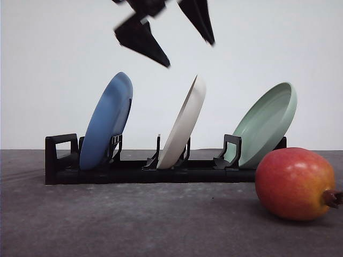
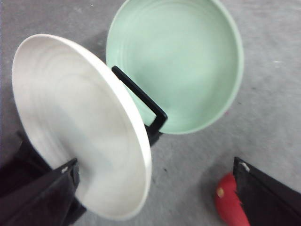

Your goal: Place pomegranate in white plate

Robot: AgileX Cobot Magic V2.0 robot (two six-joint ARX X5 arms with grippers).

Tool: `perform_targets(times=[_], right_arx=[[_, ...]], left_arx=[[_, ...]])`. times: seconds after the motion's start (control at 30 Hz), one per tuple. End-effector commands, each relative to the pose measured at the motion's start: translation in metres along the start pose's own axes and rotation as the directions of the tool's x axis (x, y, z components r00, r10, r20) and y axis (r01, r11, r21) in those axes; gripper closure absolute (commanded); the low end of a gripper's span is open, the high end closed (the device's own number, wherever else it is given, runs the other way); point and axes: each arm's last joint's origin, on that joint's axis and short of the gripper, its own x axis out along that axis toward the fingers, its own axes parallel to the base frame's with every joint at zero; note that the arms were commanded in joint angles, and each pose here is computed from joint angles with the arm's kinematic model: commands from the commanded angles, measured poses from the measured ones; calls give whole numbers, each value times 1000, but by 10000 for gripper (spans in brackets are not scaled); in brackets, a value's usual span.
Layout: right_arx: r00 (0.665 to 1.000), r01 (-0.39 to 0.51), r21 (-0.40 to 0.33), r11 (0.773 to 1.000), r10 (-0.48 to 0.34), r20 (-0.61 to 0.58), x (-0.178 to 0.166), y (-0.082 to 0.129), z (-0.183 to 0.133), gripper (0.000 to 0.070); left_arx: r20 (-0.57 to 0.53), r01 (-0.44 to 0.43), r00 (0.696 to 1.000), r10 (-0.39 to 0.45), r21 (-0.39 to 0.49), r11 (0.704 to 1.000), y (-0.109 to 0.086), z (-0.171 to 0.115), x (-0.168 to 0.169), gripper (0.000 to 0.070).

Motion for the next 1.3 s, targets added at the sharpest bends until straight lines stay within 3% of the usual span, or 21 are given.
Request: perform_targets(times=[0.0, 0.3, 0.33, 0.63, 1.0, 1.27], right_arx=[[1000, -4, -3, 1000, 5, 15, -2, 3, 5, 50], [1000, -4, -1, 1000, 4, 15, -2, 3, 5, 50], [1000, -4, 0, 1000, 4, 15, -2, 3, 5, 50], [1000, -4, 1, 1000, 4, 15, -2, 3, 5, 50], [1000, -6, 1, 1000, 6, 14, -2, 3, 5, 50], [1000, -13, -2, 1000, 13, 12, -1, 3, 5, 50]], left_arx=[[1, -6, 1000, 6, 5, 1000, -3, 5, 13, 73], [4, -2, 1000, 2, 11, 1000, -1, 1, 55, 78], [2, -1, 1000, 1, 12, 1000, -1, 0, 58, 110], [-20, 0, 1000, 1, 9, 1000, 0, -3, 66, 700], [2, 8, 1000, -8, -32, 999, -3, 4, 57, 700], [94, 41, 995, -40, -1, 999, -21, 20, 6, 700]])
